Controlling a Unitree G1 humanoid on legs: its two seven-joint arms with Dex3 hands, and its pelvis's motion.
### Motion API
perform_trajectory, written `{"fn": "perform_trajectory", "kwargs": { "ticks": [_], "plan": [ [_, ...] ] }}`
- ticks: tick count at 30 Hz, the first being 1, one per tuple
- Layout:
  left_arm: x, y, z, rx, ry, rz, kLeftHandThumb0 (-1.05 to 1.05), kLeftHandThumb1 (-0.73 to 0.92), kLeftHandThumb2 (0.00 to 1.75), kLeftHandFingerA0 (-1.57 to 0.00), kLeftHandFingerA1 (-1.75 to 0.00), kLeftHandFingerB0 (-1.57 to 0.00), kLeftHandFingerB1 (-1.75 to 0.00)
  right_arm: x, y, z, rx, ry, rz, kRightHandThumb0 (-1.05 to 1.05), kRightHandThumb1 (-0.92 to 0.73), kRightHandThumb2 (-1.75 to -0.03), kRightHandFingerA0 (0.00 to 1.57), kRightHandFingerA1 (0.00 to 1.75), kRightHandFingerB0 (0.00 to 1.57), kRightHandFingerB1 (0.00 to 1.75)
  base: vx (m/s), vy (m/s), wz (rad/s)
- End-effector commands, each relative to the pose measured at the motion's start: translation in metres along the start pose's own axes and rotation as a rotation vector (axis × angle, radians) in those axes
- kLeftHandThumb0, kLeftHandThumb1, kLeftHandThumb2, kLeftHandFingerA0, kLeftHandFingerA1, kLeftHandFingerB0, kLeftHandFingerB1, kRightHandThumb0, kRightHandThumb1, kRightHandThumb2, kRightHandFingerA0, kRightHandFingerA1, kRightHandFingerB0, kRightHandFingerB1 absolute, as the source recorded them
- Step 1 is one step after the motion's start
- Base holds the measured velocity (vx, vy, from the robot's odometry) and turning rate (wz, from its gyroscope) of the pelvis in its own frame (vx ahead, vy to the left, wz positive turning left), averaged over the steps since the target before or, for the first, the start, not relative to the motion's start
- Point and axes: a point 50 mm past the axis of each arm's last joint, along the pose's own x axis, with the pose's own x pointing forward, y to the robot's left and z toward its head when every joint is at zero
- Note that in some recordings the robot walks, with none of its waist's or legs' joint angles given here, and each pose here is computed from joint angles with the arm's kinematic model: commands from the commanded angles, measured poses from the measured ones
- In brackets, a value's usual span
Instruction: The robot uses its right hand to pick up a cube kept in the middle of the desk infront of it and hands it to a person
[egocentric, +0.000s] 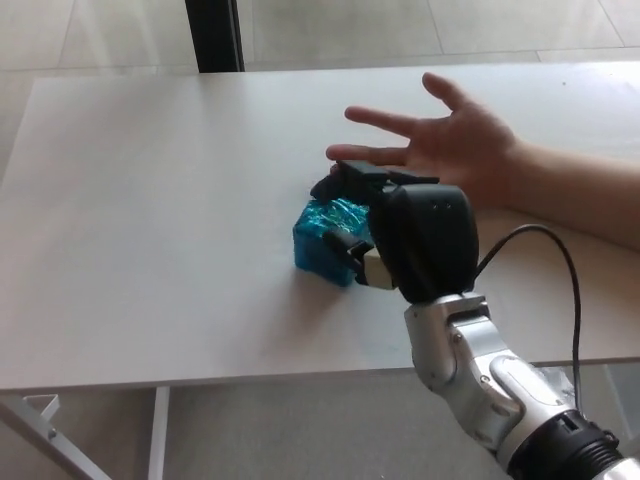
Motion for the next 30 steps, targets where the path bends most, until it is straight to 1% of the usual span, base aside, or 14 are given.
{"fn": "perform_trajectory", "kwargs": {
  "ticks": [1,5,7,14,15,16,18,19,20,21,22,25,27,30],
  "plan": [
    [-0.003,0.010,-0.001,0.028,-0.010,0.018,-0.70,0.70,0.61,-0.71,-0.62,-0.60,-0.45,0.016,-0.021,0.003,0.043,-0.063,-0.051,-0.30,-0.56,-0.75,0.97,1.43,0.90,0.85,0.00,0.000,0.00],
    [-0.004,0.011,-0.005,0.020,-0.001,0.022,-0.70,0.69,0.61,-0.70,-0.58,-0.60,-0.45,0.022,-0.030,0.004,0.072,-0.068,-0.080,-0.32,-0.56,-0.70,0.97,1.43,0.91,0.81,0.00,0.000,0.00],
    [-0.005,0.011,-0.006,0.043,0.003,0.020,-0.70,0.70,0.61,-0.70,-0.57,-0.59,-0.43,0.026,-0.037,0.003,0.058,-0.070,-0.105,-0.30,-0.52,-0.73,1.02,1.35,0.94,0.80,0.00,0.000,0.00],
    [-0.005,0.014,-0.006,0.044,0.004,0.026,-0.72,0.70,0.62,-0.72,-0.62,-0.61,-0.43,0.032,-0.044,-0.006,0.039,-0.028,-0.075,-0.28,-0.51,-0.73,1.03,1.34,0.98,0.83,0.00,0.000,0.00],
    [-0.006,0.014,-0.006,0.048,0.001,0.022,-0.71,0.70,0.62,-0.71,-0.61,-0.59,-0.43,0.033,-0.041,-0.010,-0.011,0.028,0.037,-0.27,-0.56,-0.62,0.99,1.31,0.95,0.69,0.00,0.000,0.00],
    [-0.005,0.013,-0.006,0.057,0.000,0.025,-0.71,0.71,0.61,-0.71,-0.59,-0.59,-0.44,0.034,-0.036,-0.015,-0.023,0.088,0.173,-0.35,-0.63,-0.59,0.87,1.01,0.72,0.46,0.00,0.000,0.00],
    [-0.004,0.012,-0.004,0.061,-0.003,0.022,-0.71,0.71,0.61,-0.71,-0.59,-0.59,-0.44,0.034,-0.037,-0.016,-0.027,0.098,0.188,-0.35,-0.63,-0.59,0.87,1.01,0.72,0.46,0.00,0.000,0.00],
    [-0.004,0.011,-0.003,0.057,-0.008,0.019,-0.71,0.71,0.62,-0.72,-0.62,-0.61,-0.45,0.035,-0.034,-0.019,-0.061,0.145,0.295,-0.53,-0.63,-0.59,0.70,0.67,0.50,0.35,0.00,0.000,0.00],
    [-0.004,0.011,-0.002,0.057,-0.009,0.018,-0.71,0.71,0.62,-0.72,-0.62,-0.61,-0.45,0.035,-0.034,-0.020,-0.065,0.151,0.307,-0.53,-0.63,-0.59,0.70,0.67,0.50,0.35,0.00,0.000,0.00],
    [-0.004,0.010,-0.002,0.060,-0.008,0.017,-0.71,0.71,0.62,-0.70,-0.59,-0.60,-0.44,0.036,-0.032,-0.021,-0.081,0.175,0.355,-0.66,-0.65,-0.60,0.50,0.58,0.35,0.32,0.00,0.000,0.00],
    [-0.004,0.010,-0.002,0.066,-0.006,0.018,-0.72,0.71,0.62,-0.72,-0.59,-0.58,-0.43,0.036,-0.027,-0.022,-0.120,0.224,0.454,-0.74,-0.69,-0.61,0.41,0.62,0.28,0.32,0.00,0.000,0.00],
    [-0.002,0.009,-0.001,0.048,0.002,0.021,-0.70,0.70,0.62,-0.73,-0.59,-0.59,-0.44,0.036,-0.019,-0.022,-0.223,0.260,0.576,-0.84,-0.72,-0.63,0.38,0.68,0.22,0.32,0.00,0.000,0.00],
    [-0.002,0.008,0.001,0.044,-0.003,0.021,-0.69,0.70,0.62,-0.74,-0.59,-0.59,-0.44,0.034,-0.014,-0.023,-0.235,0.277,0.635,-0.88,-0.74,-0.63,0.36,0.82,0.21,0.31,0.00,0.000,0.00],
    [-0.001,0.007,0.002,0.041,-0.004,0.020,-0.70,0.70,0.62,-0.72,-0.58,-0.59,-0.44,0.029,-0.005,-0.023,-0.231,0.290,0.702,-0.94,-0.80,-0.64,0.28,0.77,0.16,0.33,0.00,0.000,0.00]
  ]
}}
